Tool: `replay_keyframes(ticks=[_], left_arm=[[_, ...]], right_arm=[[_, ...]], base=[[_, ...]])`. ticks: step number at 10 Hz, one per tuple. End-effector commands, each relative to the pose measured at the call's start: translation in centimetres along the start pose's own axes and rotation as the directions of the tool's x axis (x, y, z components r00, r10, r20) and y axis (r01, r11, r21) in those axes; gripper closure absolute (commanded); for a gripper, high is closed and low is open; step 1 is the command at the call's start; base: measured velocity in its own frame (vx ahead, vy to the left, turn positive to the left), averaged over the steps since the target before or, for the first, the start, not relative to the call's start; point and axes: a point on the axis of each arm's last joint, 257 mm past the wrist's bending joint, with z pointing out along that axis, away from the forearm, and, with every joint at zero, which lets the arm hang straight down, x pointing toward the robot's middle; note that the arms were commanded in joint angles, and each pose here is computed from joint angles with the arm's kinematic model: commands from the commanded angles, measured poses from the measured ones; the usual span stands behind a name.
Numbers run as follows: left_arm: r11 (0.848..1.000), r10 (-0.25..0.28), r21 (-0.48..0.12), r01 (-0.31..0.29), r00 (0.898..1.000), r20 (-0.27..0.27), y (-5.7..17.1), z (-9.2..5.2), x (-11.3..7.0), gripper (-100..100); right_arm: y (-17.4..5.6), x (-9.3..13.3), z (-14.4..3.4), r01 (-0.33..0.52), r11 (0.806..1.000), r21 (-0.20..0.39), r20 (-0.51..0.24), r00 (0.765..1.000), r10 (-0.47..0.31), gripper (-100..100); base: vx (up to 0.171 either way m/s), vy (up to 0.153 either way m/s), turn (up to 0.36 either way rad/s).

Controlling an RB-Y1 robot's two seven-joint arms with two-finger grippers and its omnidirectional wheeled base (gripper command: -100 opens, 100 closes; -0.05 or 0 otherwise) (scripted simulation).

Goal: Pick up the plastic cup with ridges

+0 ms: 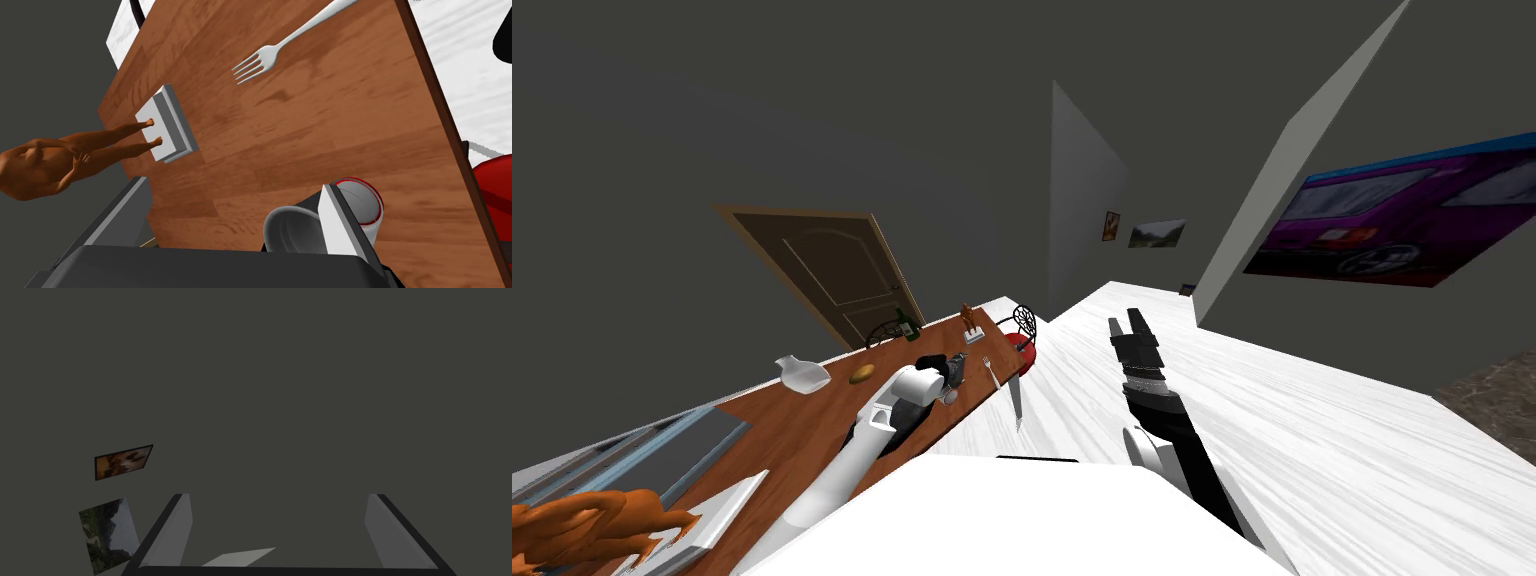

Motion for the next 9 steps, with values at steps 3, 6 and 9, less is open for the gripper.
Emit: replay_keyframes(ticks=[3, 6, 9], left_arm=[[0.989, -0.034, -0.14, 0.041, 0.998, 0.054, 3.9, 0.7, -2.9, -100], [0.968, -0.053, -0.239, 0.075, 0.994, 0.096, 6.8, 0.5, -4.7, -100], [0.934, -0.072, -0.338, 0.117, 0.987, 0.142, 10.2, 0.1, -6.6, -100]], right_arm=[[0.0, 0.0, 0.0, 0.0, 1.0, 0.0, 0.0, 1.0, 0.0, 0], [0.0, 0.0, 0.0, 0.0, 1.0, 0.0, 0.0, 1.0, 0.0, 0], [0.0, 0.0, 0.0, 0.0, 1.0, 0.0, 0.0, 1.0, 0.0, 0]], base=[[-0.011, 0.044, -0.056], [-0.001, 0.061, -0.05], [0.02, 0.039, -0.032]])
